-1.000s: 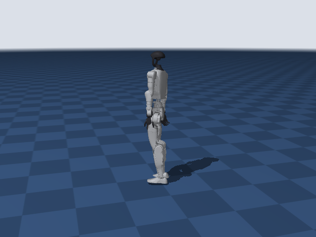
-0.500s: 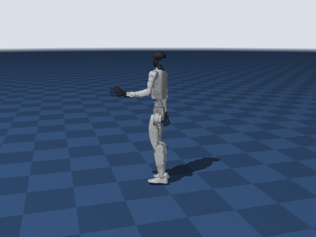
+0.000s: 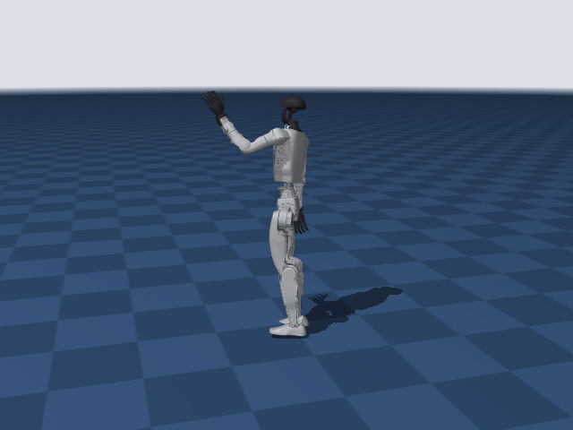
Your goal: Upper body actions
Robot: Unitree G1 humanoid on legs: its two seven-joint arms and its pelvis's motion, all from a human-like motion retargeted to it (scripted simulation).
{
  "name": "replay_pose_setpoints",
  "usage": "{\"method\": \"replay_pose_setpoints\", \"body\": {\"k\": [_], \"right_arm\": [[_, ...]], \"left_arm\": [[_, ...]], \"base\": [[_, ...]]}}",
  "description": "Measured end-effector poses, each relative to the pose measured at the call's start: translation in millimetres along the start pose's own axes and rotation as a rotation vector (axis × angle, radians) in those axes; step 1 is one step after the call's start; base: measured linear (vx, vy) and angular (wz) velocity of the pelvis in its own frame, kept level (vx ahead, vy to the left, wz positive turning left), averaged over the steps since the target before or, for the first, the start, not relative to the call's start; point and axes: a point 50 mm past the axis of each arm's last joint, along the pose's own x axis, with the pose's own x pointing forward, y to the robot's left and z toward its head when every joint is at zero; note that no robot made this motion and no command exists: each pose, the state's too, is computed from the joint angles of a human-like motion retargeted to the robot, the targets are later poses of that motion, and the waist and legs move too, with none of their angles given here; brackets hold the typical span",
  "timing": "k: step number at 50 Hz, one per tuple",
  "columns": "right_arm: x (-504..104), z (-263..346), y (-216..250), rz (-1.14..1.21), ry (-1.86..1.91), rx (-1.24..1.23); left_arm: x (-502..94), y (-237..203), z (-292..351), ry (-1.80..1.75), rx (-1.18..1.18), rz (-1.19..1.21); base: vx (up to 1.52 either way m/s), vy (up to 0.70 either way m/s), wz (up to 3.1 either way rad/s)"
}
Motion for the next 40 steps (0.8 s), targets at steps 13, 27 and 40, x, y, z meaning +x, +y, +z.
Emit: {"method": "replay_pose_setpoints", "body": {"k": [13, 27, 40], "right_arm": [[1, 0, 5, 0.020, -0.028, 0.189], [1, 1, 8, 0.046, -0.032, 0.165], [0, 6, 5, 0.030, -0.052, 0.102]], "left_arm": [[-118, 52, -29, 0.038, 0.088, -0.457], [-347, 62, -166, 1.232, 0.333, -1.936], [-224, 37, -114, 0.574, 0.310, -0.735]], "base": [[-0.02, -0.04, -0.30], [-0.02, -0.01, 0.17], [-0.02, 0.03, 0.22]]}}
